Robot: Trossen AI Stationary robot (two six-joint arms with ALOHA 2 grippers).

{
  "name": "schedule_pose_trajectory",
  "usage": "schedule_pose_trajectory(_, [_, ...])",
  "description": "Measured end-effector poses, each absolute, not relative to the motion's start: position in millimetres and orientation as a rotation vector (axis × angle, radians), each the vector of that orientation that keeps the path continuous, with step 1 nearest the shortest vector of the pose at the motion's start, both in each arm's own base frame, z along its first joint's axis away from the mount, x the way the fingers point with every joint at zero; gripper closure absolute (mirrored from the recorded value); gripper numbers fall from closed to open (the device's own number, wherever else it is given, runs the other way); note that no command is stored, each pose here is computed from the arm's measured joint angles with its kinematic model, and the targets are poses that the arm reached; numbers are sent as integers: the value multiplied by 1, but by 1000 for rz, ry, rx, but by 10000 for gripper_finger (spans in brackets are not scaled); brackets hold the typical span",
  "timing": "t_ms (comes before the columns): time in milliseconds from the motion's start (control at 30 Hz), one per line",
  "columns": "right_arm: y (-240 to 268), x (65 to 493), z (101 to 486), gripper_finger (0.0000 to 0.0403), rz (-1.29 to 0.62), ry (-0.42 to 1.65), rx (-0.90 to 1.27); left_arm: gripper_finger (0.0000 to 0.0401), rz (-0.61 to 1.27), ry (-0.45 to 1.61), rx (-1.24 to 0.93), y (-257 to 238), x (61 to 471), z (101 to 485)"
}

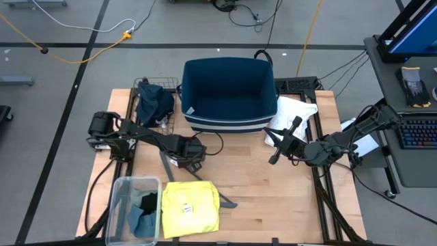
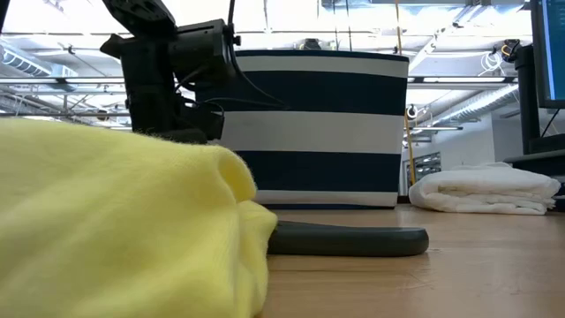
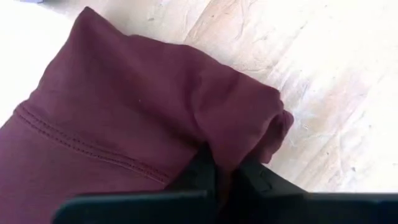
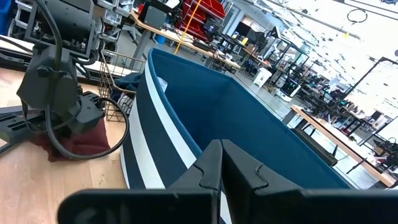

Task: Pick & Place Cloths
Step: Put the red shorts into the wire basket

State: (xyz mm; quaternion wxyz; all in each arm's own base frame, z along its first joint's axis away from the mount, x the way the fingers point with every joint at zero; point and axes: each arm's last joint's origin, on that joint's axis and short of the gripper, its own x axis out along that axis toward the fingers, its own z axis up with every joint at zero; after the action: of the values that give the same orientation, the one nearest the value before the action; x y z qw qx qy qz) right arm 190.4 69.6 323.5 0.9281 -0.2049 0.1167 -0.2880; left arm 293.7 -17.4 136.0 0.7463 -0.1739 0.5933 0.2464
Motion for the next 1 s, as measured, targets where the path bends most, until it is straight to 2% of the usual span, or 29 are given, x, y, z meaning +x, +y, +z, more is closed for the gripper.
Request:
schedule_pose_trajectory(300, [70,190,324,403,-590,240,-421,395,493,1194,-455,-19,272,189])
schedule_pose_trajectory(633, [71,191,323,403,-548,237,-418,397,334,858,-544,-30,222,275])
schedule_pose_trajectory(1000, [71,191,323,403,-539,236,-418,399,253,479,-609,-36,173,331])
